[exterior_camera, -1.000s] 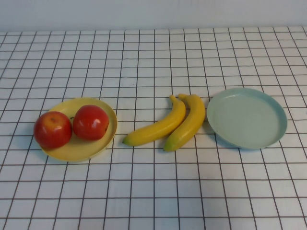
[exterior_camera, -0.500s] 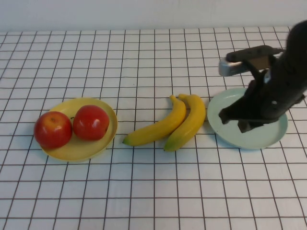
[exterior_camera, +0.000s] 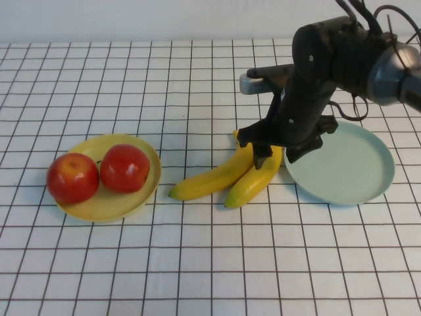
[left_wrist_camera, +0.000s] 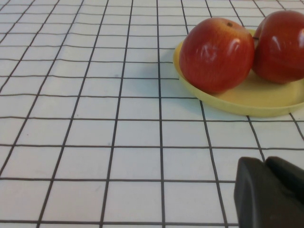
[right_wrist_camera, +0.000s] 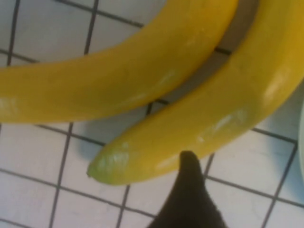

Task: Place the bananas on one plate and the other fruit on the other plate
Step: Put another type of fruit in the right plate

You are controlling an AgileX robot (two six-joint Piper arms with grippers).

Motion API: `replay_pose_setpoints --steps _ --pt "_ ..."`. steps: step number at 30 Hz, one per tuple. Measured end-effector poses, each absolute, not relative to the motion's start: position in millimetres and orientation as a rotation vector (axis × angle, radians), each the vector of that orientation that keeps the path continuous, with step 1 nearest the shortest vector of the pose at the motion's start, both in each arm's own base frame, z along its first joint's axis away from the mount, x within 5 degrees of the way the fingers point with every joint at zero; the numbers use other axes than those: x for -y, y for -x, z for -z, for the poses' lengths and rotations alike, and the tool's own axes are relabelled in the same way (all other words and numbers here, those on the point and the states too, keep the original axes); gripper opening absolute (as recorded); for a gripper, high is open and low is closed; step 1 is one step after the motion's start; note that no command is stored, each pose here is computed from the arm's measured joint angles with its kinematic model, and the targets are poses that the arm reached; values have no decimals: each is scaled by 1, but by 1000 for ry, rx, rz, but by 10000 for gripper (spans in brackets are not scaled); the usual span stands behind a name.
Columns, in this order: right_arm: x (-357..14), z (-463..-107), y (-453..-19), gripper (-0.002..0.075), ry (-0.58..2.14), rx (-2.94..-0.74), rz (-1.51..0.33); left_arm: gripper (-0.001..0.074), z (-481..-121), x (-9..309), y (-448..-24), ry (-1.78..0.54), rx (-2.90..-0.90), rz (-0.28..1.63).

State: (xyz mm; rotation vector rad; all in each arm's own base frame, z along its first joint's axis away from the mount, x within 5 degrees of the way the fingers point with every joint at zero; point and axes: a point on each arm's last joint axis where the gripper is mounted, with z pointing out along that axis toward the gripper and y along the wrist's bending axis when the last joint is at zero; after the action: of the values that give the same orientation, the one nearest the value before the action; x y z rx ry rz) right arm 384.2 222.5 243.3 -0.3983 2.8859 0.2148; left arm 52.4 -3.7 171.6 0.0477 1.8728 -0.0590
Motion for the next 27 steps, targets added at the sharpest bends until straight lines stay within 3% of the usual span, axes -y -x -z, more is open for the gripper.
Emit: replay_pose_setpoints --steps 13,27 --pt "-240 -207 -404 454 117 -2968 -295 2 -172 4 -52 -48 -1873 59" --pt "-242 -201 -406 402 89 -2996 -304 2 -172 4 -52 -48 -1873 59"
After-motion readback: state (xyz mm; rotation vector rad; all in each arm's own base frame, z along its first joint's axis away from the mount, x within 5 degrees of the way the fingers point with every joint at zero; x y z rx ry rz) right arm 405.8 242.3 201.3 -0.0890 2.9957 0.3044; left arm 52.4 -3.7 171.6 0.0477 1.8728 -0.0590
